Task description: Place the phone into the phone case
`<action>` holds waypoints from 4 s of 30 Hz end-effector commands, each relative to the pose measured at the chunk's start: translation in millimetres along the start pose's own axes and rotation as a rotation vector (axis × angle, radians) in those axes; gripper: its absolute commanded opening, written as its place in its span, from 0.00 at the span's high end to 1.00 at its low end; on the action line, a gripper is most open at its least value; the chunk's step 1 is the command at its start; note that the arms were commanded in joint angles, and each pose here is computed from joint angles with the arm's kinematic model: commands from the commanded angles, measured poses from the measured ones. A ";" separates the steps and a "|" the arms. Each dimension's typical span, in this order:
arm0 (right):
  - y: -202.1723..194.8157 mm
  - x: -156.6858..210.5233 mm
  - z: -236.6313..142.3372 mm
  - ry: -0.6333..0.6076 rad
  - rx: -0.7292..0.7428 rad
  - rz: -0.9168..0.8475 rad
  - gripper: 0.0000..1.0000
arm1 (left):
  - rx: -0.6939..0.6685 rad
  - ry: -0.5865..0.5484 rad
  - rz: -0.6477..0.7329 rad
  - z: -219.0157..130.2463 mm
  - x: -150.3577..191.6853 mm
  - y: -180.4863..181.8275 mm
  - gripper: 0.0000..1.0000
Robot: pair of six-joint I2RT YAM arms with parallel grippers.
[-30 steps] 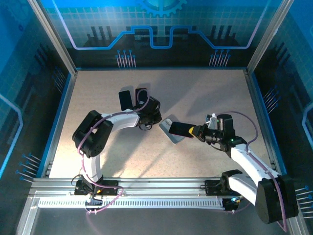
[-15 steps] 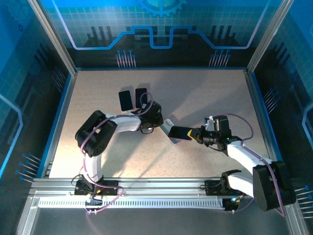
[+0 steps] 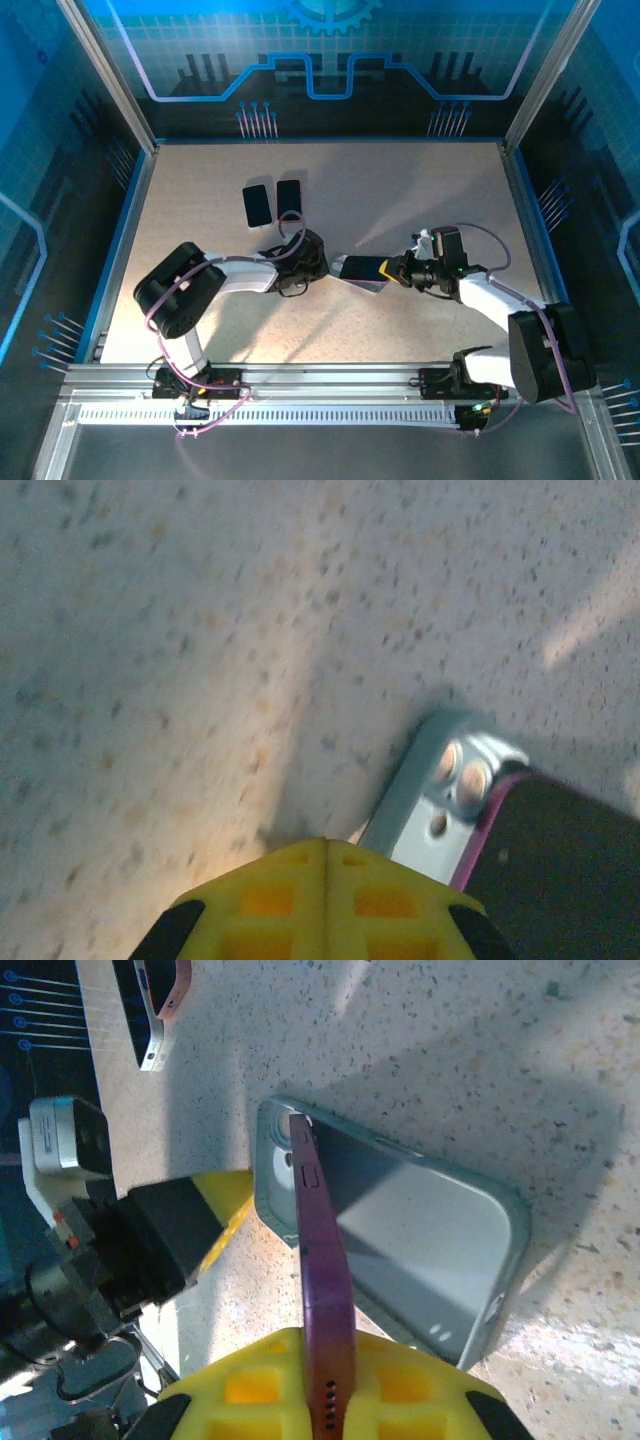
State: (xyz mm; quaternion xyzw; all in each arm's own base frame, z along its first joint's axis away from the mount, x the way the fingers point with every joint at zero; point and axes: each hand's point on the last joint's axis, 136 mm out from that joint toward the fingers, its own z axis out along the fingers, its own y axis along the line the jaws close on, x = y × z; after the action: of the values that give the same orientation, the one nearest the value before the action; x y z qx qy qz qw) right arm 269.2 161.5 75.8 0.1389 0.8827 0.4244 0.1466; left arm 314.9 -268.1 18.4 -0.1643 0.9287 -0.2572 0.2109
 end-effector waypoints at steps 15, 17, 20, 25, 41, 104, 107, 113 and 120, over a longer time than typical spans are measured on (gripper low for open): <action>4.2 3.6 11.9 0.131 0.001 -0.119 1.00 | -0.082 -0.048 0.050 -31.7 -5.1 2.7 1.00; 2.9 4.2 13.9 0.138 0.000 -0.114 1.00 | -0.103 -0.074 0.083 -35.1 -13.7 0.2 1.00; 0.3 3.9 16.3 0.141 0.002 -0.103 1.00 | -0.148 -0.123 0.102 -39.3 -29.1 2.7 1.00; -3.0 4.4 20.3 0.151 0.004 -0.082 1.00 | -0.175 -0.139 0.133 -27.7 -44.1 2.2 1.00; -14.5 0.2 22.9 0.150 0.035 -0.022 1.00 | -0.191 -0.058 0.139 5.2 -22.7 14.3 1.00; -22.4 10.2 41.5 0.257 0.083 -0.099 1.00 | -0.266 -0.076 0.136 21.9 -21.4 12.9 1.00; -24.6 11.2 44.0 0.266 0.087 -0.096 1.00 | -0.258 -0.076 0.125 23.8 -21.3 11.1 1.00; -31.4 14.2 48.8 0.286 0.100 -0.086 1.00 | -0.239 -0.087 0.115 25.6 -24.6 4.7 1.00; -37.4 15.1 54.3 0.305 0.112 -0.086 1.00 | -0.229 -0.099 0.109 27.1 -28.1 -0.6 1.00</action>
State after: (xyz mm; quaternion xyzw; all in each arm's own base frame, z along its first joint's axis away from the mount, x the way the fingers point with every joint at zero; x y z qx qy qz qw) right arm 295.1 189.5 51.0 0.0294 0.8934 0.4417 0.0759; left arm 329.6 -259.3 14.7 -0.1340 0.9576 -0.1123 0.2288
